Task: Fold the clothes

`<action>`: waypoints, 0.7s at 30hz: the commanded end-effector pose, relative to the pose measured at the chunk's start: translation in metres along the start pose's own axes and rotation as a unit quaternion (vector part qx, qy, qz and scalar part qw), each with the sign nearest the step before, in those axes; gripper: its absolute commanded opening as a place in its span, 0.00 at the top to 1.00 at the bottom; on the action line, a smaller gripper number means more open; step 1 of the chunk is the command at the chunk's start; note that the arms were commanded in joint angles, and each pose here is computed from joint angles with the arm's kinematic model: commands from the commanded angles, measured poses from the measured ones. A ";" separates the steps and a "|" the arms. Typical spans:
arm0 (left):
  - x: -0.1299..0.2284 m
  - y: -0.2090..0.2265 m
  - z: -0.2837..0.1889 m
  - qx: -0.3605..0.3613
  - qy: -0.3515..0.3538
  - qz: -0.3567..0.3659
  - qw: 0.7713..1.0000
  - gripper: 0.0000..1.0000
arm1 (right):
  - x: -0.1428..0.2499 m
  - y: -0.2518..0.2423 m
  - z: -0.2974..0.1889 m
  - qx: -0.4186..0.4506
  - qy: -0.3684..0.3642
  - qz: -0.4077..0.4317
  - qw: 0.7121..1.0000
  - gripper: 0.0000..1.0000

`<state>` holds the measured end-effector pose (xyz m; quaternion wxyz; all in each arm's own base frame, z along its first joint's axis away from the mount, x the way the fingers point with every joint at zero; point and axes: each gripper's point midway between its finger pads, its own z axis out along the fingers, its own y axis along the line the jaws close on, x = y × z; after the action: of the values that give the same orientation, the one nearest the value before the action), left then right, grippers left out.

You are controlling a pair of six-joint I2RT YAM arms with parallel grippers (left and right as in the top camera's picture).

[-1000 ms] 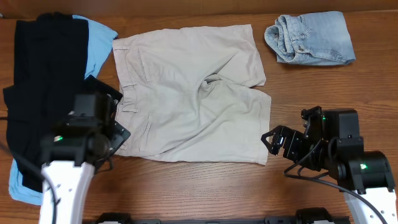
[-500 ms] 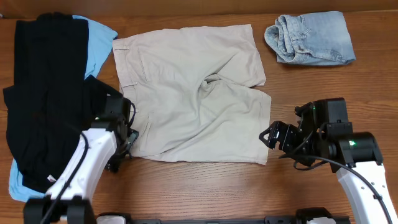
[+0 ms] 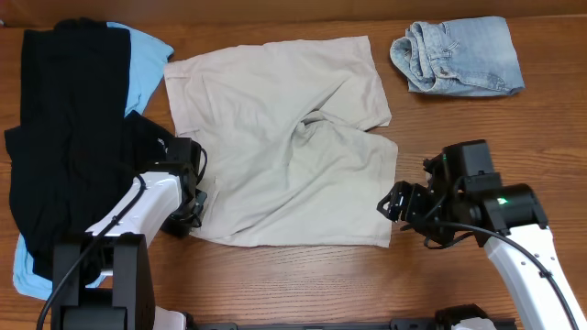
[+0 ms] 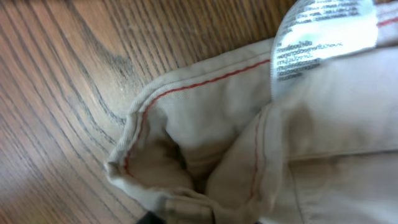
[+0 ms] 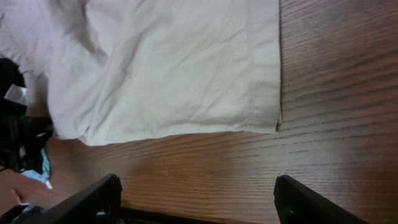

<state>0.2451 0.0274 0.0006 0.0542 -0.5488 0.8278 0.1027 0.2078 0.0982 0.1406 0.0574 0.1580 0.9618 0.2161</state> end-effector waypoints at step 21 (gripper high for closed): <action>0.017 0.004 0.010 -0.007 0.043 0.055 0.998 0.93 | 0.050 -0.060 0.108 0.166 0.017 0.184 0.969 0.37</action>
<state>0.2454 0.0253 0.0005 0.0470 -0.5187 0.8479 0.0991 0.1699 0.1118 0.0305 -0.0187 0.2969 0.9509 0.0850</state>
